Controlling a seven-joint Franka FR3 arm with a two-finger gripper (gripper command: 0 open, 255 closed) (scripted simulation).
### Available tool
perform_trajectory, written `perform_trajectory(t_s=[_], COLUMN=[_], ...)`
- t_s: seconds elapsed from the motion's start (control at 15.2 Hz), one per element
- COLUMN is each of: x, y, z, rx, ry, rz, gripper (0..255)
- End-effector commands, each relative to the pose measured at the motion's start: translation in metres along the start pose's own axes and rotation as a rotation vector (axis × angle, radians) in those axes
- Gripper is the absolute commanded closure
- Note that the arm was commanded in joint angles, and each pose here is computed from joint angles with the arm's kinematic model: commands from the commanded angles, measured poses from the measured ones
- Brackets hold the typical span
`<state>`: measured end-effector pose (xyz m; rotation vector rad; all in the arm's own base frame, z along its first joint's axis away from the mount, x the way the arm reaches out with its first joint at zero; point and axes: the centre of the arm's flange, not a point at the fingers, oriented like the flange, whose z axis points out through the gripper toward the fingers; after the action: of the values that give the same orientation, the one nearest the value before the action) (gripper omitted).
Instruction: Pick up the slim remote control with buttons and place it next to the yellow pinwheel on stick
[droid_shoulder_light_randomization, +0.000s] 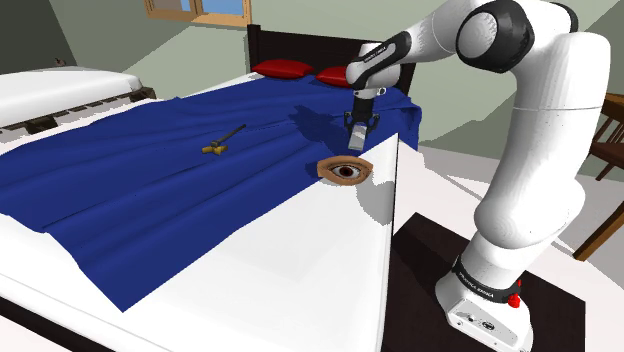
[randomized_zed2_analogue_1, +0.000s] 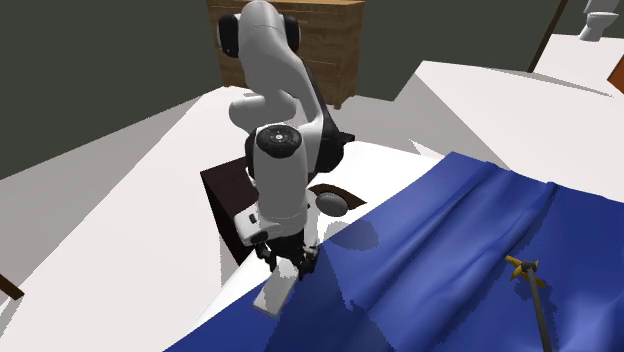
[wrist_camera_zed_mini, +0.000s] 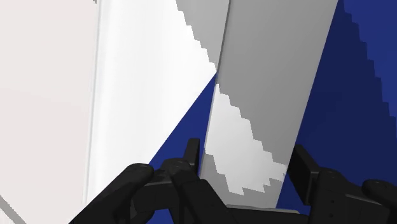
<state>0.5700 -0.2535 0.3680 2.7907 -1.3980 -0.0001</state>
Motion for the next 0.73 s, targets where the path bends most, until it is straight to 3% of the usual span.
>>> perform_trajectory(t_s=[0.0,0.66], x=[-0.001,0.000], y=[0.001,0.002], z=[-0.010,-0.063], rx=[0.000,0.000], ry=[0.000,0.000], rz=[0.000,0.000], gripper=[255,255])
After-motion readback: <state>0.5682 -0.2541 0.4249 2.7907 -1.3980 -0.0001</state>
